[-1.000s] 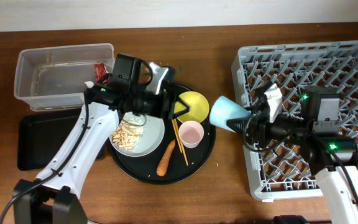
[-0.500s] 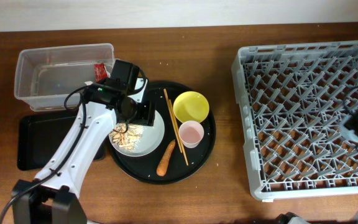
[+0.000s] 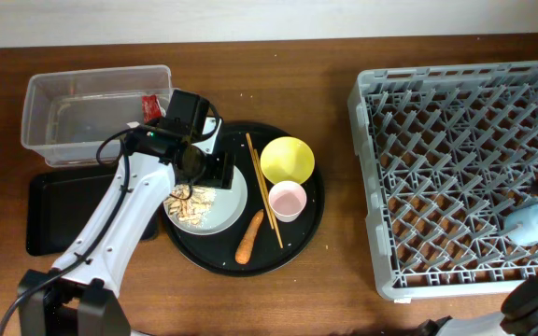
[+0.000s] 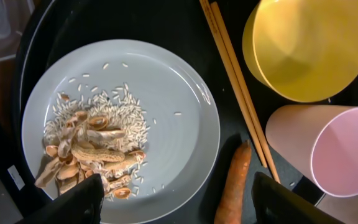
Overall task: Sort waste into correct bins and load items into the dishwasher rack
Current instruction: 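Take the blue cup with the right gripper and place it in the rack, then grasp the pink cup with the left gripper and hand it to the right gripper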
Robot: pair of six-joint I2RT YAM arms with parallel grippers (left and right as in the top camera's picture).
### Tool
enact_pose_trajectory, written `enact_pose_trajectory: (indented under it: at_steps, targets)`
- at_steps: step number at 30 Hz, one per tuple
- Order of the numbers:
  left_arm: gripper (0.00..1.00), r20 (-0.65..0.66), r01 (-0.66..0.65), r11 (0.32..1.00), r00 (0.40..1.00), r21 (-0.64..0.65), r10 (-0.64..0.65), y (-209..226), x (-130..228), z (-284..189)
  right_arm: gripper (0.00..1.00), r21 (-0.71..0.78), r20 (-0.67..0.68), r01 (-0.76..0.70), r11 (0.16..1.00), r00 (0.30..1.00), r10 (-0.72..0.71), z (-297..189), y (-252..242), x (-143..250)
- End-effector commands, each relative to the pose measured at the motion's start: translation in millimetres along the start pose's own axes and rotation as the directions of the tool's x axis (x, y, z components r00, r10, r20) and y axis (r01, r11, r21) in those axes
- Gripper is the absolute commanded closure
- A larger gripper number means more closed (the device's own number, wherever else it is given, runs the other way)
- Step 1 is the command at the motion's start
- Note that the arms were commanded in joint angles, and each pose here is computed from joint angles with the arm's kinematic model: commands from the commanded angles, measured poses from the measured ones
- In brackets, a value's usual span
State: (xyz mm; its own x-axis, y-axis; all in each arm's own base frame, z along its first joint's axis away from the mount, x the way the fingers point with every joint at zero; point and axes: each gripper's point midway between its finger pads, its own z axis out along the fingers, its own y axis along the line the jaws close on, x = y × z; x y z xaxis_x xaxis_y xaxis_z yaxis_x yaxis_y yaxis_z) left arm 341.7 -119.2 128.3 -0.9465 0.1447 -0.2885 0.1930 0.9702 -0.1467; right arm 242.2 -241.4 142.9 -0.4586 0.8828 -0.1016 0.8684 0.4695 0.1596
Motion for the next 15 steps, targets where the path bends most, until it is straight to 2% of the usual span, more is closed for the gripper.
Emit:
enact_pose_trajectory:
  at_steps: [1, 4, 6, 9, 10, 12, 15]
  targets:
    - [0.24, 0.005, -0.006, 0.998, 1.0, 0.062, 0.006, -10, -2, -1, 0.09, -0.148, 0.049, 0.115, 0.982, 0.993, -0.109, -50, 46, 0]
    - [0.22, 0.056, -0.061, 0.988, 0.997, 0.145, 0.054, -34, -13, -2, 0.09, -0.191, 0.07, 0.373, 0.908, 0.928, -0.366, -68, 101, 40]
    - [0.22, 0.088, -0.113, 0.98, 0.991, 0.162, 0.1, -53, -17, -1, 0.08, -0.208, 0.034, 0.559, 0.803, 0.825, -0.565, -64, 138, 82]
    - [0.22, 0.068, -0.174, 0.968, 0.984, 0.181, 0.164, -77, -9, 9, 0.08, -0.235, 0.026, 0.7, 0.675, 0.698, -0.715, -62, 174, 125]
    - [0.22, 0.037, -0.191, 0.964, 0.982, 0.187, 0.187, -86, -3, 20, 0.08, -0.245, 0.031, 0.758, 0.605, 0.63, -0.776, -61, 187, 143]
    - [0.23, -0.034, -0.201, 0.961, 0.977, 0.19, 0.211, -93, 9, 44, 0.08, -0.233, 0.03, 0.794, 0.561, 0.582, -0.812, -60, 195, 157]
    - [0.38, -0.116, -0.216, 0.957, 0.964, 0.192, 0.24, -101, 26, 72, 0.08, -0.234, 0.029, 0.808, 0.541, 0.562, -0.827, -60, 198, 164]
